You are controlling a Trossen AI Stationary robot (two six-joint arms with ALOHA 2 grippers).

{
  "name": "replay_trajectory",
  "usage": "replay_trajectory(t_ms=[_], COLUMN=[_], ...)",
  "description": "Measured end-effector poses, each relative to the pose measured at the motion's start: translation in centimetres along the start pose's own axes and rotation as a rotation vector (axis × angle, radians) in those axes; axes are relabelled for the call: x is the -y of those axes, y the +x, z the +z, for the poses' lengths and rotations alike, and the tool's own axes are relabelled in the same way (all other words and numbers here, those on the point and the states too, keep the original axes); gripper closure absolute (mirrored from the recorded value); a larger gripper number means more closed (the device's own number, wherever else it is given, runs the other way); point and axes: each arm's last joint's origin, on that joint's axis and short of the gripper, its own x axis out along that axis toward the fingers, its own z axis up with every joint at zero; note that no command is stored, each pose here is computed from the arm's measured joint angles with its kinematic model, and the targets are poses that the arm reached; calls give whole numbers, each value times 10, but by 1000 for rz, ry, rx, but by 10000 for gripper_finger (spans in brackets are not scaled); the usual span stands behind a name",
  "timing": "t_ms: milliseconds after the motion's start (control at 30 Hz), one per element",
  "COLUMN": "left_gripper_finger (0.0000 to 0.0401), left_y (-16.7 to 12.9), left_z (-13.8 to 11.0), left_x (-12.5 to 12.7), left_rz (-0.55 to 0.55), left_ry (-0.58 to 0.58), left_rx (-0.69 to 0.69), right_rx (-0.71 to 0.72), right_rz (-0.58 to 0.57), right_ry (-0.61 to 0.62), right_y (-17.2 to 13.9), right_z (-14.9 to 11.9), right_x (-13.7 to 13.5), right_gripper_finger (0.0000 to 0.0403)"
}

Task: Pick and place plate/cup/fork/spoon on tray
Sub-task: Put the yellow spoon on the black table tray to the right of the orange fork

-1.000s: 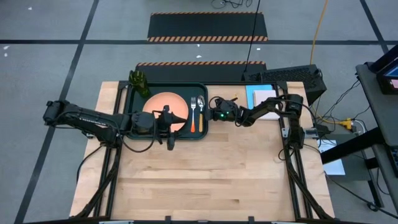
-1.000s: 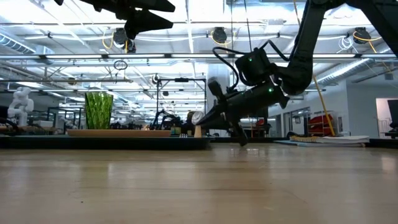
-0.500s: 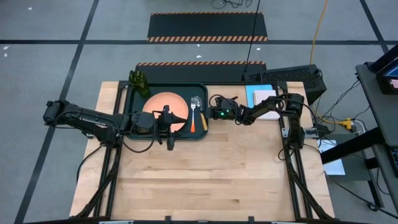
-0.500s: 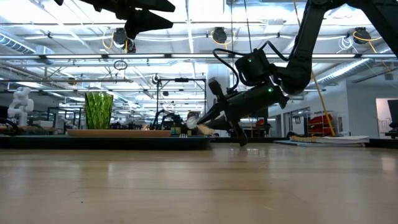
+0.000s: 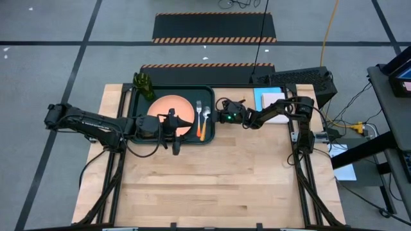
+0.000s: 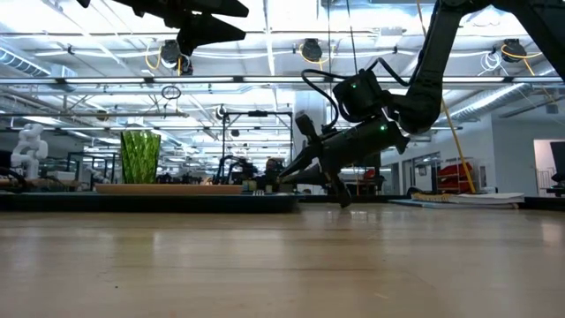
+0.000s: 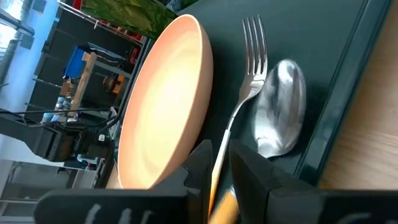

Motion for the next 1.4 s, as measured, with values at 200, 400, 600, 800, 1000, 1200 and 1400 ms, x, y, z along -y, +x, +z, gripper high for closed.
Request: replay_trajectory(t_ms=[200,400,600,800,1000,1200,1400], left_gripper_finger=[169,169,169,169,169,169,169], left_y=[0,-1,-5,-6,-7,-3,1], left_z=[0,-2,-5,-7,-15,-19,-22], left_x=[0,1,1,0,-8,-20,-33], left_rz=[1,-2,1,7,182,266,332], left_ry=[1,8,22,31,42,16,31], left_rx=[-3,-24,-62,-95,-159,-192,-215], right_rx=[-14,-31,17,66,17,-42,-123], right_rz=[-4,-76,-110,-169,-255,-223,-207], right_ry=[-52,-191,-376,-548,-727,-844,-921], right_y=[-3,-17,-38,-56,-60,-54,-27], right_z=[0,3,-8,-18,-14,-1,5], right_x=[-4,-15,-46,-67,-60,-50,-67], right_gripper_finger=[353,353,352,352,352,352,326])
